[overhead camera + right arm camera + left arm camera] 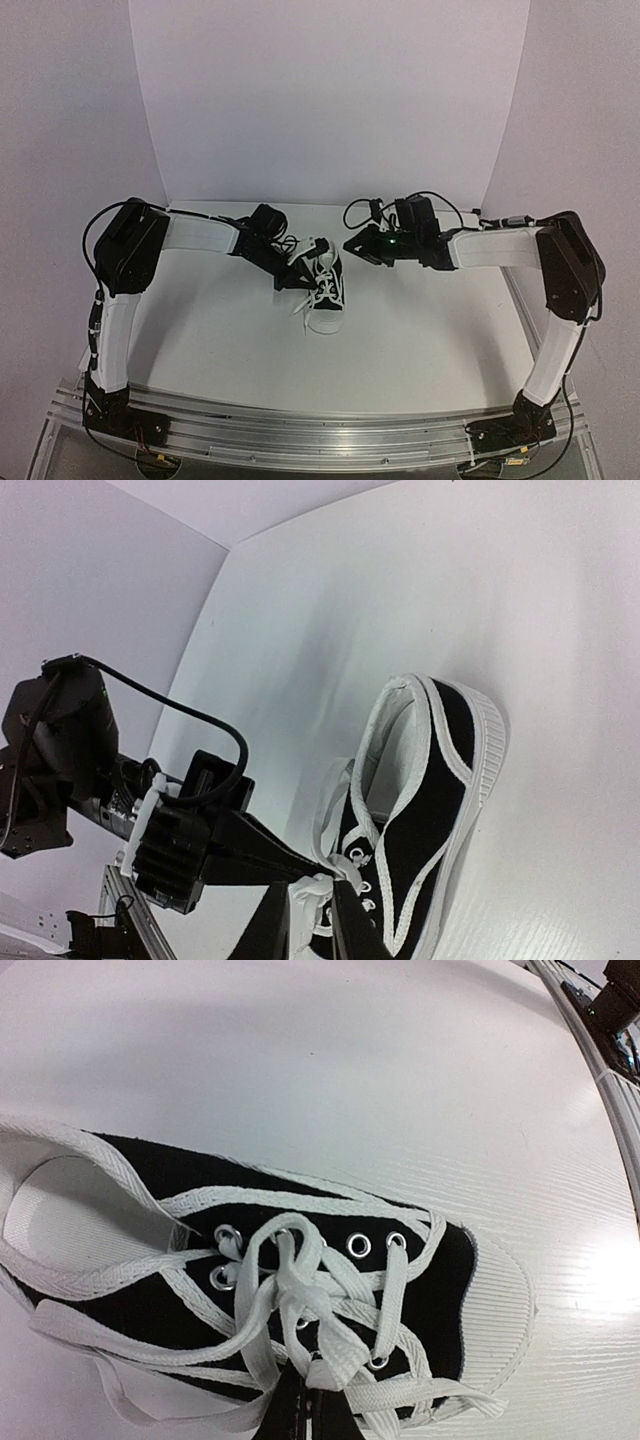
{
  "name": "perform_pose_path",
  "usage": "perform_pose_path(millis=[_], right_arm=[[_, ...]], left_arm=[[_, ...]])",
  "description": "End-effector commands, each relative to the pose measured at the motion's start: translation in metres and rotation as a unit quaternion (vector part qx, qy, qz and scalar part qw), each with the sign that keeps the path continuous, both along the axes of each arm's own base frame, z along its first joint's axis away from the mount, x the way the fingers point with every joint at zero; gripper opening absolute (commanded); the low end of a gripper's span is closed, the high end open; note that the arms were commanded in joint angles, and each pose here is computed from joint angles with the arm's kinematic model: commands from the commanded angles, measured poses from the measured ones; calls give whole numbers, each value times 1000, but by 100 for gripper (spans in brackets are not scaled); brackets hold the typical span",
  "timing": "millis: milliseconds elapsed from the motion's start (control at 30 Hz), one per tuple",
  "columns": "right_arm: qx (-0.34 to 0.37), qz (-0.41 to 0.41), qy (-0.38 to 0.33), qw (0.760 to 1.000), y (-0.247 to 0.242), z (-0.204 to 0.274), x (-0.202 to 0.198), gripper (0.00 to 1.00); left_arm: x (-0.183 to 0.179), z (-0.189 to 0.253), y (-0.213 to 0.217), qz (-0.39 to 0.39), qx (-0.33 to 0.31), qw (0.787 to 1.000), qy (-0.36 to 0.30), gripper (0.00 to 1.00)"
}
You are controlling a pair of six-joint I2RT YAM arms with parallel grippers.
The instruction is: Tie the shoes
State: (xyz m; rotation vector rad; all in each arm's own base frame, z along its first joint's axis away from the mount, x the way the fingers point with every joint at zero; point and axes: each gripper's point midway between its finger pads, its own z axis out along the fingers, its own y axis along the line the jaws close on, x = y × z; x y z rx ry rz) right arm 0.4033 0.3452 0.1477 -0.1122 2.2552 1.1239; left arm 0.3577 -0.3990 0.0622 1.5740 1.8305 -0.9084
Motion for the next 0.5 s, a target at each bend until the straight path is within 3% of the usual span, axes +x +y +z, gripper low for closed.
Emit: perform_pose_path(millis=[0, 133, 200, 467], right_arm=[[-70, 33, 40, 996, 5, -18, -4, 14], [-36, 18, 96, 995, 15, -26, -3, 29], [-38, 35, 89, 995, 31, -23, -6, 34], [-64, 78, 84, 991, 47, -44, -5, 28]], left_arm=[[3, 11, 3, -1, 6, 1000, -7, 0], [6, 14, 7, 16, 8, 1000, -2, 0], [12, 21, 10, 35, -4, 999, 7, 0], [10, 44, 19, 33, -61, 997, 27, 0]])
